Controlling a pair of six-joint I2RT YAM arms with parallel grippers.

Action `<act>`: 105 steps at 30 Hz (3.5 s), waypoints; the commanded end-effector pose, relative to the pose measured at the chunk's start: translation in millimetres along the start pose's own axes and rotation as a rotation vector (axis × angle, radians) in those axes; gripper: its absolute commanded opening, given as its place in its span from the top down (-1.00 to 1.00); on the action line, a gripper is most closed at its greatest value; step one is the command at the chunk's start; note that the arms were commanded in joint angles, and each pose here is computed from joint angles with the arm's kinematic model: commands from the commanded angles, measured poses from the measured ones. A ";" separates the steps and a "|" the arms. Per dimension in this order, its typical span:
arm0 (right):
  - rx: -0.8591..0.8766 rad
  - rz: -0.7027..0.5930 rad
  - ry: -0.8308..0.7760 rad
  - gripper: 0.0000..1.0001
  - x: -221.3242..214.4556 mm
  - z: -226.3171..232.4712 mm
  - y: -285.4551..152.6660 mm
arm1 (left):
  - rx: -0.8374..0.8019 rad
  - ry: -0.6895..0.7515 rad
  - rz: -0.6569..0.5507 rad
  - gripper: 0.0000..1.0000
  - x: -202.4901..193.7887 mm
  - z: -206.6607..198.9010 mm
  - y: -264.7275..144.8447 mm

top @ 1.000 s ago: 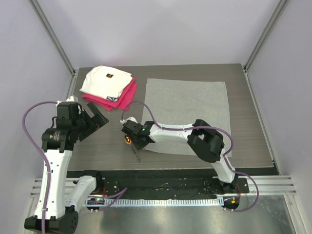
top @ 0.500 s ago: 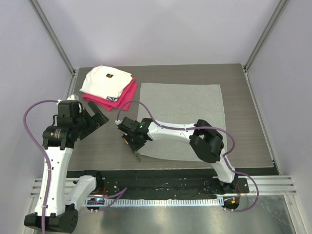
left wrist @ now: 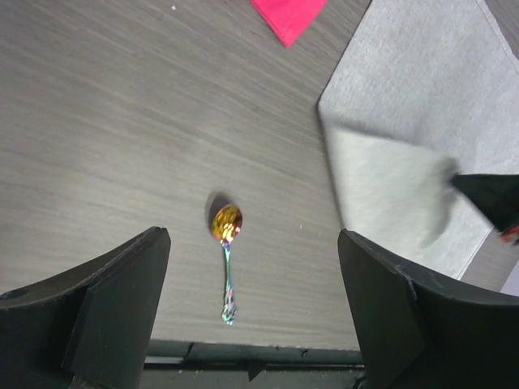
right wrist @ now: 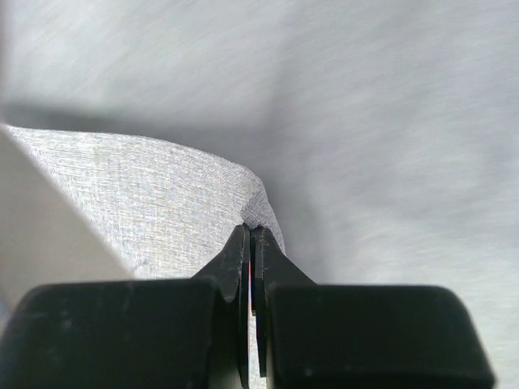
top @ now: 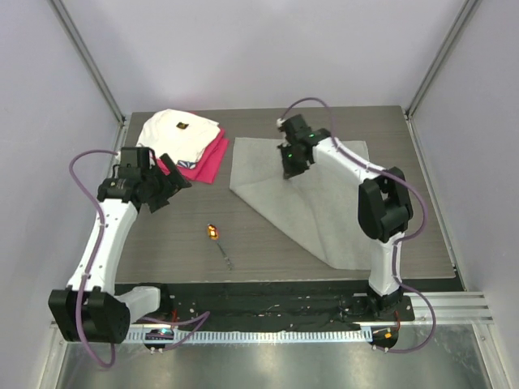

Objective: Fold the napkin, place the utensils inside, and roll it up
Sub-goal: Fold the napkin, then grab a utensil with the right arm

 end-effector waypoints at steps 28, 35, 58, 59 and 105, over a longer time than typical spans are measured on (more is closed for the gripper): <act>-0.378 -0.293 0.301 0.98 132.9 -268.5 19.2 | -0.165 0.026 -0.009 -0.82 57.0 -49.3 80.3; -0.404 -0.302 0.331 0.98 130.9 -287.1 16.3 | -0.171 0.028 -0.004 -0.82 59.3 -53.6 84.9; -0.436 -0.289 0.353 0.98 121.8 -329.0 19.9 | -0.168 0.029 -0.001 -0.82 55.6 -57.9 83.8; -0.427 -0.284 0.351 0.98 120.8 -330.2 24.0 | -0.169 0.030 0.000 -0.83 55.2 -58.3 83.3; 0.189 -0.046 -0.274 -0.43 -121.2 163.8 -29.2 | 0.173 -0.055 -0.067 -1.00 -62.4 58.3 -36.6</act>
Point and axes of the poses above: each gripper's point midway between its finger pads, its own y axis out along the fingers, its own z axis along the line the jaws close on, x = y × z, the point moved 7 cm from there along -y, back along the fingers, and after that the axes turned 4 degrees about y, right-handed, at the moved point
